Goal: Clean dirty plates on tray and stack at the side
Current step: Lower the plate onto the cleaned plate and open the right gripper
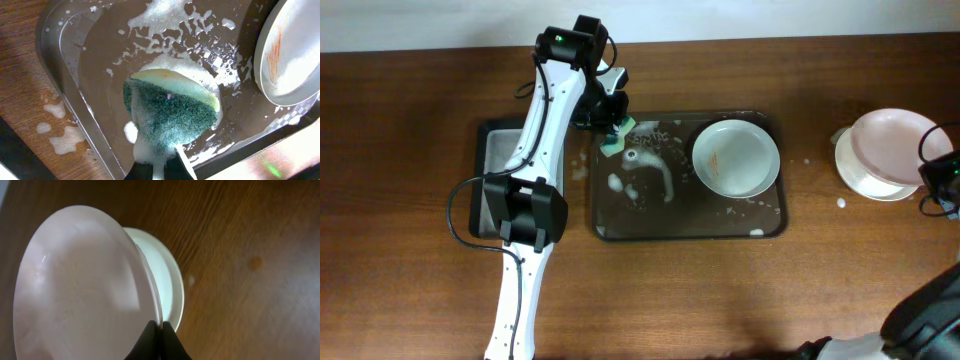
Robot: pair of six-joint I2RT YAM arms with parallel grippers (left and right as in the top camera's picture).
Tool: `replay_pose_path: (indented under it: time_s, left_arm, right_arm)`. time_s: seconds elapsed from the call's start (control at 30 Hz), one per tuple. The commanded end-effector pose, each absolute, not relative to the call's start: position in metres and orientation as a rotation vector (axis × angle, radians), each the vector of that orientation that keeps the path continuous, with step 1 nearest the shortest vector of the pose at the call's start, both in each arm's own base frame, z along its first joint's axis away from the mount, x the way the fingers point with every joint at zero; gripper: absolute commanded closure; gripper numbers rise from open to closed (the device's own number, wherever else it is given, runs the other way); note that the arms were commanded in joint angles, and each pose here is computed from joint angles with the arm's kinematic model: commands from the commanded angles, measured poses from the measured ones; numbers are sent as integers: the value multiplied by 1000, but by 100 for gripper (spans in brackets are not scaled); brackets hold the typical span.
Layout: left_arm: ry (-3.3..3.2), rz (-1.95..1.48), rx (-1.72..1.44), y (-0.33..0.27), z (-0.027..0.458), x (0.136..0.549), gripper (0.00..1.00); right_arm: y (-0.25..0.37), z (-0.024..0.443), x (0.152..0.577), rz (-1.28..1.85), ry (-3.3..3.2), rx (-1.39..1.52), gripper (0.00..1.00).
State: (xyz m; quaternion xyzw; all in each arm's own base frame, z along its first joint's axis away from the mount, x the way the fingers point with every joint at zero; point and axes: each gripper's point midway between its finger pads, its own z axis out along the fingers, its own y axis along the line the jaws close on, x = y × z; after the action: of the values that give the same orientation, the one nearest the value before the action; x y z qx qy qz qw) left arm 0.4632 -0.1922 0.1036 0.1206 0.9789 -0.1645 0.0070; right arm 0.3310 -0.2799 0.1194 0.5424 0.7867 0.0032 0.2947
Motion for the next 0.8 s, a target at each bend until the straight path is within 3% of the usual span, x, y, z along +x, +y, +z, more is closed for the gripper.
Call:
replay_pose_path:
  time_s: [0.0, 0.33, 0.37, 0.43, 0.5, 0.6, 0.77]
  left_arm:
    - [3010, -509, 366, -190, 124, 467, 100]
    - [3000, -469, 365, -186, 123, 471, 100]
    - [3000, -470, 365, -186, 123, 471, 100]
    - [3000, -469, 365, -186, 123, 471, 100]
    - [2999, -469, 365, -186, 123, 471, 100]
    - [2997, -470, 365, -186, 123, 472, 100]
    - [3000, -470, 365, -186, 123, 471, 100]
  right_arm:
    - [-295, 111, 341, 34, 2058, 1456, 96]
    - [-289, 70, 343, 70, 2146, 1488, 96]
    - [-288, 68, 342, 72, 2153, 1493, 89]
    - [-286, 68, 342, 83, 2157, 1492, 62]
    - [-277, 71, 350, 168, 2175, 1438, 52]
    - [-258, 89, 369, 358, 2156, 1346, 44]
    - [-228, 154, 395, 426, 2168, 1109, 43]
